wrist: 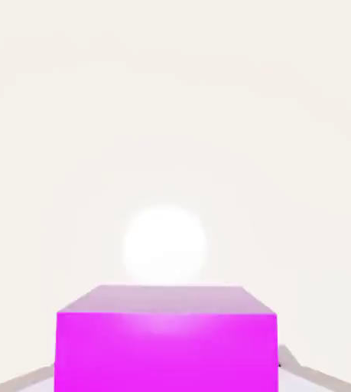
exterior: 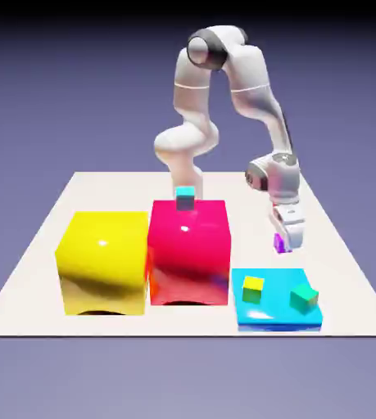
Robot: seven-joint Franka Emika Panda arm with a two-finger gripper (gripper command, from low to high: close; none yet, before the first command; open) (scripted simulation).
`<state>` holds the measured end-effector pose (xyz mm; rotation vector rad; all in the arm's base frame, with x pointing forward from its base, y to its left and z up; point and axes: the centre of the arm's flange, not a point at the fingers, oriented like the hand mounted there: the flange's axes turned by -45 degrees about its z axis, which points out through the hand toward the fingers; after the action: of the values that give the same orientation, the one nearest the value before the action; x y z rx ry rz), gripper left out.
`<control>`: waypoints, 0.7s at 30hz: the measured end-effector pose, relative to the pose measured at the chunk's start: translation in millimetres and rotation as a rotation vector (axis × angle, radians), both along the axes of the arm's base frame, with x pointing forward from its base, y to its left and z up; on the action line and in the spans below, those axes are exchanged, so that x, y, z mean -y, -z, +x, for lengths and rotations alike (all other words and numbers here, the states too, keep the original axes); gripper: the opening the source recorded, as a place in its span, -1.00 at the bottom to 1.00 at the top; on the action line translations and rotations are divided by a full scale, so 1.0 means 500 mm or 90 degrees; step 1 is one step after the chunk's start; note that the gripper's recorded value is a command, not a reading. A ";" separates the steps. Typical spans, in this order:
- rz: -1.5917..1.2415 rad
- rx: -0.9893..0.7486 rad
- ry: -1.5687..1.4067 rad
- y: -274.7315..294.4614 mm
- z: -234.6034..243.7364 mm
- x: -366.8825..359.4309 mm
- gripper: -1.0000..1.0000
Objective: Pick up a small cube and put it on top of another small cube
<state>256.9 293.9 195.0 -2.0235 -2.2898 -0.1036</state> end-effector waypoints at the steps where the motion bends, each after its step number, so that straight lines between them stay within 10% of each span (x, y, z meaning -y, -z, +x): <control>1: 0.003 -0.003 0.021 -0.009 0.026 -0.010 -1.00; 21: -0.003 0.002 0.378 -0.139 0.489 0.012 -1.00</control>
<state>501.3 288.1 264.4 -2.6288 -1.6124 -0.1347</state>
